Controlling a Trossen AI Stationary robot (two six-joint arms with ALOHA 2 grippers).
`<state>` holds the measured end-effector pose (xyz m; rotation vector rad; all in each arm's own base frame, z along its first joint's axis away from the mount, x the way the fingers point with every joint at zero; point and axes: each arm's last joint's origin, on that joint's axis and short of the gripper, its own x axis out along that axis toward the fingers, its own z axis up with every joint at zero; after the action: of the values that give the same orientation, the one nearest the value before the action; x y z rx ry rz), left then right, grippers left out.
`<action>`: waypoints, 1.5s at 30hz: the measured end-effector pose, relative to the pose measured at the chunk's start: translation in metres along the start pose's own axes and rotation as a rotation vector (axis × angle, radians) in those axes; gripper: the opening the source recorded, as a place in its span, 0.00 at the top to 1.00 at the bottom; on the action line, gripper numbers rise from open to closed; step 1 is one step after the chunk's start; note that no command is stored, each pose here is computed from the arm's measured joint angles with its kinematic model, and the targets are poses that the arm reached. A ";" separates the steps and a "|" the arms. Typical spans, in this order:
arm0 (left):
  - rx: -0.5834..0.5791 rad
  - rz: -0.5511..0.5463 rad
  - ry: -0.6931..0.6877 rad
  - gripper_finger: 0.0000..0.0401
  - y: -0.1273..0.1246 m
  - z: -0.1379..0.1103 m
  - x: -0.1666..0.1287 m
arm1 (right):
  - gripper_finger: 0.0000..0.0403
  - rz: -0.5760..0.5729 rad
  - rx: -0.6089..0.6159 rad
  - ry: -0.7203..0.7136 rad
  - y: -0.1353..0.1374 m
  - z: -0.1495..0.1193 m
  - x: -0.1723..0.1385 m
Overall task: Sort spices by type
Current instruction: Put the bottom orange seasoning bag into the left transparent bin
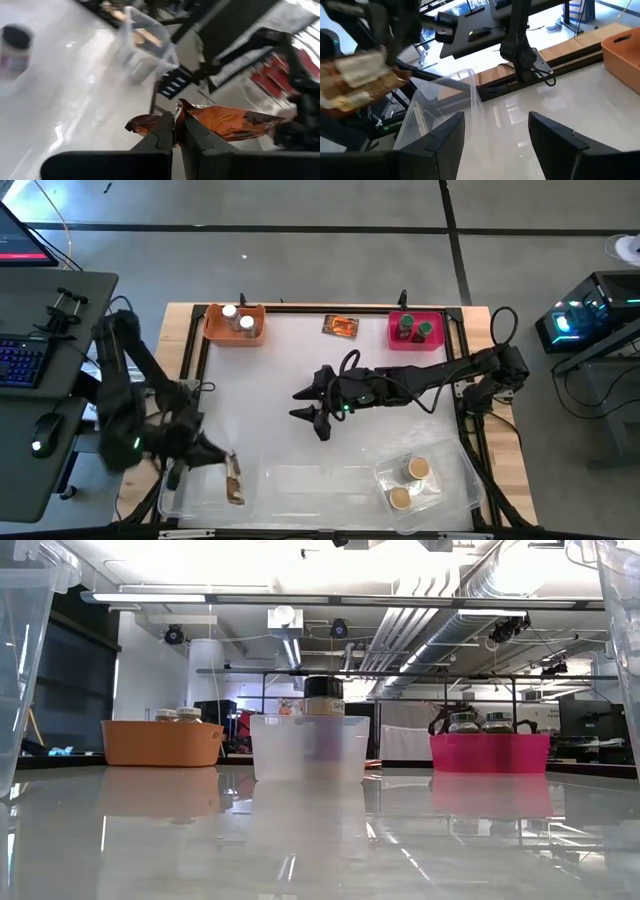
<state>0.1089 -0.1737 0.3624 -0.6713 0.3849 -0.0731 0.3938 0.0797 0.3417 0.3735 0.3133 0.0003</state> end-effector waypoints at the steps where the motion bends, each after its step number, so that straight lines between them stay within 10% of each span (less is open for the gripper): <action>1: -0.019 0.022 -0.019 1.00 -0.002 -0.010 -0.003 | 0.47 0.001 -0.006 0.000 0.000 0.000 0.000; 9: -0.148 0.084 -0.401 1.00 -0.014 -0.062 -0.006 | 0.47 -0.004 -0.019 -0.001 -0.002 0.001 0.000; 18: -0.148 0.101 -0.371 1.00 -0.015 -0.078 0.007 | 0.47 0.002 0.011 -0.001 -0.002 0.001 0.000; 25: 0.064 0.113 -0.346 1.00 -0.011 -0.047 -0.013 | 0.47 0.347 0.095 -0.057 0.018 0.010 0.003; 35: 0.289 -0.011 0.123 1.00 -0.002 -0.041 -0.025 | 0.47 0.265 0.117 -0.047 0.026 -0.013 0.022; 45: 0.360 0.194 0.728 1.00 0.040 -0.038 -0.017 | 0.47 0.246 0.195 -0.015 0.020 -0.030 0.043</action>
<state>0.0763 -0.1619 0.3159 -0.2260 1.1064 -0.1983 0.4265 0.1111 0.3097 0.6032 0.2516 0.2091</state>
